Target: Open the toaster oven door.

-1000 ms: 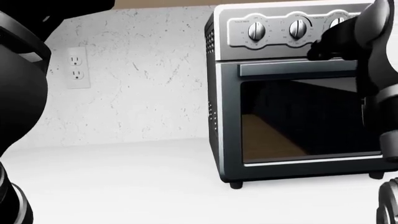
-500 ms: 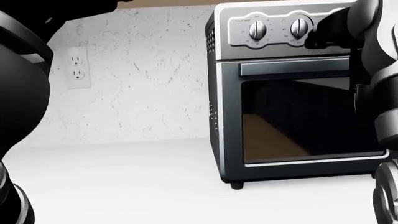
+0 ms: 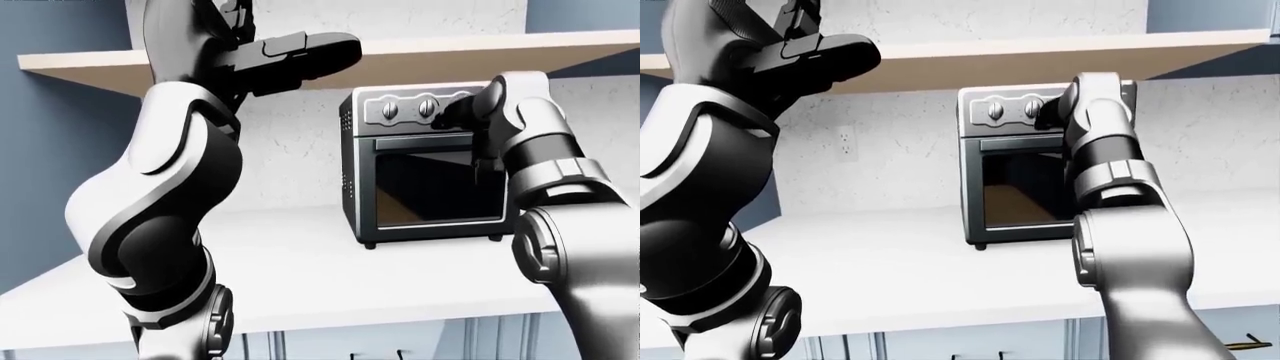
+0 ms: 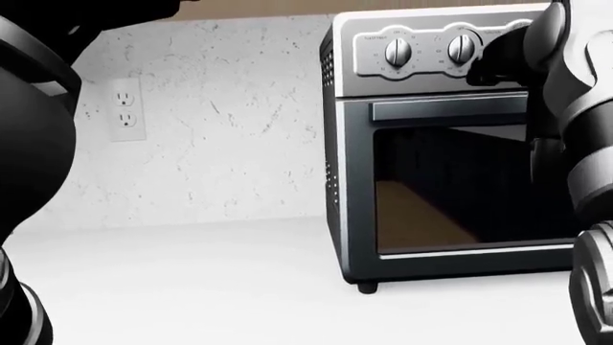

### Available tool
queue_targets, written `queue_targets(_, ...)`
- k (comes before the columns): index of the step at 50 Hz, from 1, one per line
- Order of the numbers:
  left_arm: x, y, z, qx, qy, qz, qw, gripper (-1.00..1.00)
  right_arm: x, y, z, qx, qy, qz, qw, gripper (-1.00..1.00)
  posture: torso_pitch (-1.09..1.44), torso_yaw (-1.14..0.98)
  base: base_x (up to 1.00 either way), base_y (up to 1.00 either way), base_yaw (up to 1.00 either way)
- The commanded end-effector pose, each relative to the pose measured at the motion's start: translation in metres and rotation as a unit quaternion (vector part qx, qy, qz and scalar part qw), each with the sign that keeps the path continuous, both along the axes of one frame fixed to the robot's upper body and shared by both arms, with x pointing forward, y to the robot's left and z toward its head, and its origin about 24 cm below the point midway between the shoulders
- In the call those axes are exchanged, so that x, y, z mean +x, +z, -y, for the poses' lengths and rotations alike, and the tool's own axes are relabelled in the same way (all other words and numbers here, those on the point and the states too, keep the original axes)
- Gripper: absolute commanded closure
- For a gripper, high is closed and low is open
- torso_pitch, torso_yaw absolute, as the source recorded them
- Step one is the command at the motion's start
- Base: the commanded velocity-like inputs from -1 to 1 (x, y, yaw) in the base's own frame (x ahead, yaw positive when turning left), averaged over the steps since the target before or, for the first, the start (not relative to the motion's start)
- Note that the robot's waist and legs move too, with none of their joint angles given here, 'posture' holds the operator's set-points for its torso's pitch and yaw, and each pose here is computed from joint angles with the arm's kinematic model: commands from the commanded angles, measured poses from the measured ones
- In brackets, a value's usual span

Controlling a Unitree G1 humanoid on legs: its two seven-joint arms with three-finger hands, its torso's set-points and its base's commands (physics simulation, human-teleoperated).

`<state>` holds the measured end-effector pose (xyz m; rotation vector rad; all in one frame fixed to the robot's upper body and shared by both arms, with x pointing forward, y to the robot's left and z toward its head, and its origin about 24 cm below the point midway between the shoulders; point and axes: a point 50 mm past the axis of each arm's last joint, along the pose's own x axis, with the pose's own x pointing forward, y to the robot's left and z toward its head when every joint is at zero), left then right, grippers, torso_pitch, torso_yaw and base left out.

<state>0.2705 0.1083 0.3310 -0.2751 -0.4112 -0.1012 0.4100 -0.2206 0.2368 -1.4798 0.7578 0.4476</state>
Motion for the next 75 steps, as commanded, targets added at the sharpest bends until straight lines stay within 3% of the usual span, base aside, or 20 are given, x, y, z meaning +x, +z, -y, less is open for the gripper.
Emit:
queue_targets(1,-0.001,0.007,-0.002,-0.006,0.005,0.014,0.9999,-1.0,0.002,0.02,-0.005,-0.004,0.008,0.042,0.9991,-1.0,-1.01,0.0,0.0,0.0,0.0)
queue_targets(25,-0.001,0.007,-0.001,-0.006,0.003,0.015,0.9999,-1.0,0.005,0.008,-0.011,-0.007,0.009,0.03,0.9995,-1.0,-1.01,0.0,0.0,0.0,0.0)
queue_targets(35,-0.001,0.007,-0.001,-0.006,0.003,0.015,0.9999,-1.0,0.007,0.021,-0.015,-0.01,0.011,0.059,0.9981,-1.0,-1.01,0.0,0.0,0.0,0.0)
queue_targets(60,-0.001,0.006,-0.001,-0.005,0.002,0.015,0.9999,-1.0,0.011,0.013,-0.015,-0.005,-0.01,0.098,0.9951,-1.0,-1.01,0.0,0.0,0.0,0.0)
queue_targets(75,0.0,0.007,-0.001,-0.006,0.002,0.015,0.9999,-1.0,0.011,0.0,-0.017,-0.006,-0.01,0.077,0.997,-1.0,-1.01,0.0,0.0,0.0,0.0)
